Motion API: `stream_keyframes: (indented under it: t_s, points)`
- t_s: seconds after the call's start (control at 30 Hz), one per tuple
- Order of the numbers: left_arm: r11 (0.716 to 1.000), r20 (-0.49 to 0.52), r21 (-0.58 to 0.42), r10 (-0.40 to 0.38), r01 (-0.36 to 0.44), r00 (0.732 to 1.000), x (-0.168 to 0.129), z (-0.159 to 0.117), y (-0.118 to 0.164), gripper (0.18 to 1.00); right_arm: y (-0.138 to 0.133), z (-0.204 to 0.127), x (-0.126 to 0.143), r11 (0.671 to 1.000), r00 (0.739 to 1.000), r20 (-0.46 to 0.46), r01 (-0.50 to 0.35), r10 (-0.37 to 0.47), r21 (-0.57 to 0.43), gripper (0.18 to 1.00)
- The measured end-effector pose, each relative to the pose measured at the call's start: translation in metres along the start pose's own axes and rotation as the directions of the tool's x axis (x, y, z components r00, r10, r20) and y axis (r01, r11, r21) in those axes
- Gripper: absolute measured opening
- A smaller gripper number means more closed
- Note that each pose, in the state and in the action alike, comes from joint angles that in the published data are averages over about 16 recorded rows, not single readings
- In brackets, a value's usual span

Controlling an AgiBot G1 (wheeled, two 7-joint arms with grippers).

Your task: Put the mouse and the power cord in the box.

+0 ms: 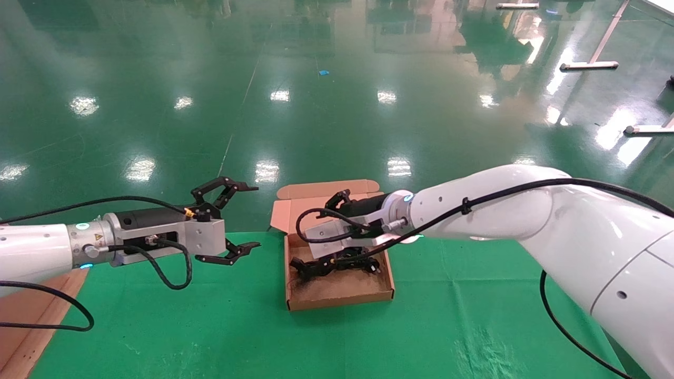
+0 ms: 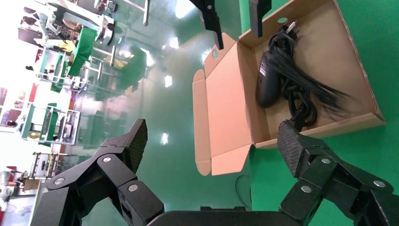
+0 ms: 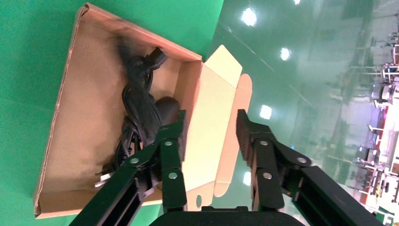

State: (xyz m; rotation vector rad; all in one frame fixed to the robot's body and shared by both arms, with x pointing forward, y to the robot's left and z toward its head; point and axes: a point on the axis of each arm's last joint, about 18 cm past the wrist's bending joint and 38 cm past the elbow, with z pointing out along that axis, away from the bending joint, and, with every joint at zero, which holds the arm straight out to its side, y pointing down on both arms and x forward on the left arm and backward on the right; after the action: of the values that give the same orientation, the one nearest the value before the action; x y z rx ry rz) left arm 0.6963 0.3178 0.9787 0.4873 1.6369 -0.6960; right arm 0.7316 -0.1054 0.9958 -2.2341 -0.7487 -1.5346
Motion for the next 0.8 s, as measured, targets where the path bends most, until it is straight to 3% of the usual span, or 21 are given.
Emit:
stream_keyframes:
  t_s: [0.17,0.33,0.53,0.8]
  points:
    - [0.996,0.01,0.049,-0.074,0.073,0.997,0.002,-0.004,-0.009,1.001,0.002,-0.007,-0.015,0.992,0.994,0.017,-0.111,0.11,0.061,0.48]
    - [0.979,0.012,0.115,-0.169,0.167,0.986,0.004,-0.012,-0.022,1.001,0.003,-0.018,-0.033,0.957,0.968,0.045,-0.252,0.248,0.14,0.595]
    - [0.942,-0.004,0.193,-0.278,0.274,0.96,0.006,-0.024,-0.038,1.001,0.006,-0.039,-0.051,0.884,0.914,0.086,-0.406,0.397,0.232,0.724]
    - [0.873,-0.051,0.283,-0.4,0.398,0.915,0.008,-0.043,-0.059,1.001,0.011,-0.073,-0.069,0.757,0.826,0.146,-0.559,0.544,0.339,0.872]
